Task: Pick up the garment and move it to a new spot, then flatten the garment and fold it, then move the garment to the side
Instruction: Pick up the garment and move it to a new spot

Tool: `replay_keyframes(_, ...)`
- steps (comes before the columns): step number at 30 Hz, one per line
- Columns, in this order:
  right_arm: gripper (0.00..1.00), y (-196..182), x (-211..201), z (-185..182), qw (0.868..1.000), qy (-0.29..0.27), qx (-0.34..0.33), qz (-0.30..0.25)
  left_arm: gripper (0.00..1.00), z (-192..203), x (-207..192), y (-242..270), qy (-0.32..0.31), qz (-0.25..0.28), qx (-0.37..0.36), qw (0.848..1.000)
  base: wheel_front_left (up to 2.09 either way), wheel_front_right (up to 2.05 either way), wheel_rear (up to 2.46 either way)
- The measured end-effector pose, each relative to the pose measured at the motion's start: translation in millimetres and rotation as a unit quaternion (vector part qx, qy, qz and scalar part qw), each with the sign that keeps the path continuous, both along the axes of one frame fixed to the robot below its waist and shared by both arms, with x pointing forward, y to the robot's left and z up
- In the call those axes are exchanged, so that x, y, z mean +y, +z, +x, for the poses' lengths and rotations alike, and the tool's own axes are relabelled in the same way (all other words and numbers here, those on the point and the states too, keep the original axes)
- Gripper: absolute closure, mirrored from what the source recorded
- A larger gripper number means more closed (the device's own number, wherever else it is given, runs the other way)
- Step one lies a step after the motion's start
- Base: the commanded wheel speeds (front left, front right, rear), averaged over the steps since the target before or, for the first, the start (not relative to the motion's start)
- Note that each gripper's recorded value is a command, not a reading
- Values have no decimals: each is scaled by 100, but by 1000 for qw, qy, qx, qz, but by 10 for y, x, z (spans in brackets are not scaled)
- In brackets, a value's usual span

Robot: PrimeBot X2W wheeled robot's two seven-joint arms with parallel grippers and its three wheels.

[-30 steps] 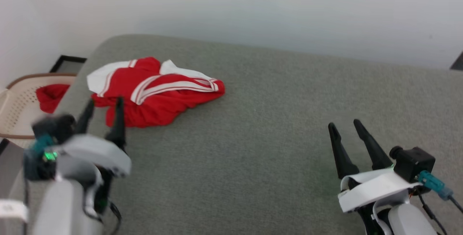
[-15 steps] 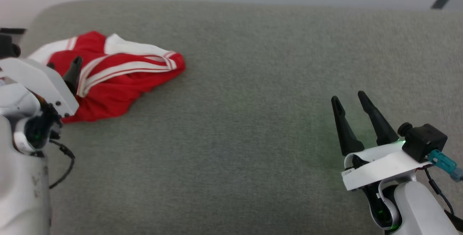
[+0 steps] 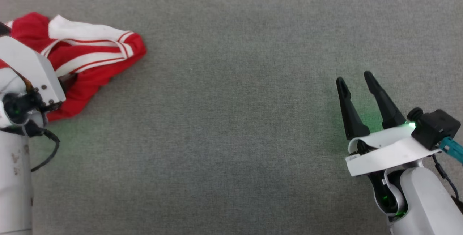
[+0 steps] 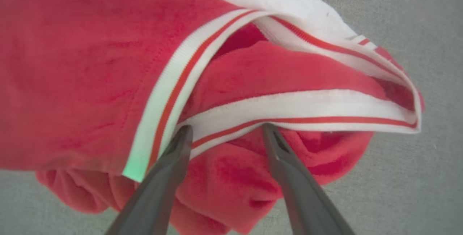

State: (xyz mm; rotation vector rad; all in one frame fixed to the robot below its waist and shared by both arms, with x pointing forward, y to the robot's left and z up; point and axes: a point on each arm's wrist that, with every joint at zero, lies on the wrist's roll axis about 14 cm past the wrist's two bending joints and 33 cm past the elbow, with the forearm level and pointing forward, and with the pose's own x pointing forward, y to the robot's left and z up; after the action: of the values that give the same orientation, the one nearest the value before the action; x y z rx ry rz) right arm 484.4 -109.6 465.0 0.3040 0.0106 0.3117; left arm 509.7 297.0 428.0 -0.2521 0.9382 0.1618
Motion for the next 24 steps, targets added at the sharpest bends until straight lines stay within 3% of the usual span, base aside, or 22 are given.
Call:
replay_keyframes(13, 0, -78, -42, 62, 1000, -3, 9, 2, 0, 28, -2, -390, 2, 6, 68, 998, 0, 0, 0)
replay_keyframes(14, 0, -72, -44, 62, 1000, -4, 10, 5, 25, 29, -1, -393, 3, 5, 67, 998, 0, 0, 0)
replay_keyframes(15, 0, -63, -45, 61, 1000, -4, 9, 6, 69, 34, -3, -391, 2, 7, 64, 998, 0, 0, 0)
replay_keyframes(16, 0, -53, -44, 59, 1000, -4, 9, 6, 100, 38, -7, -386, 0, 8, 60, 998, 0, 0, 0)
replay_keyframes(24, 0, 61, -44, 30, 1000, -4, 0, 6, 100, 81, 39, -191, -2, 17, 16, 1000, 0, 0, 0)
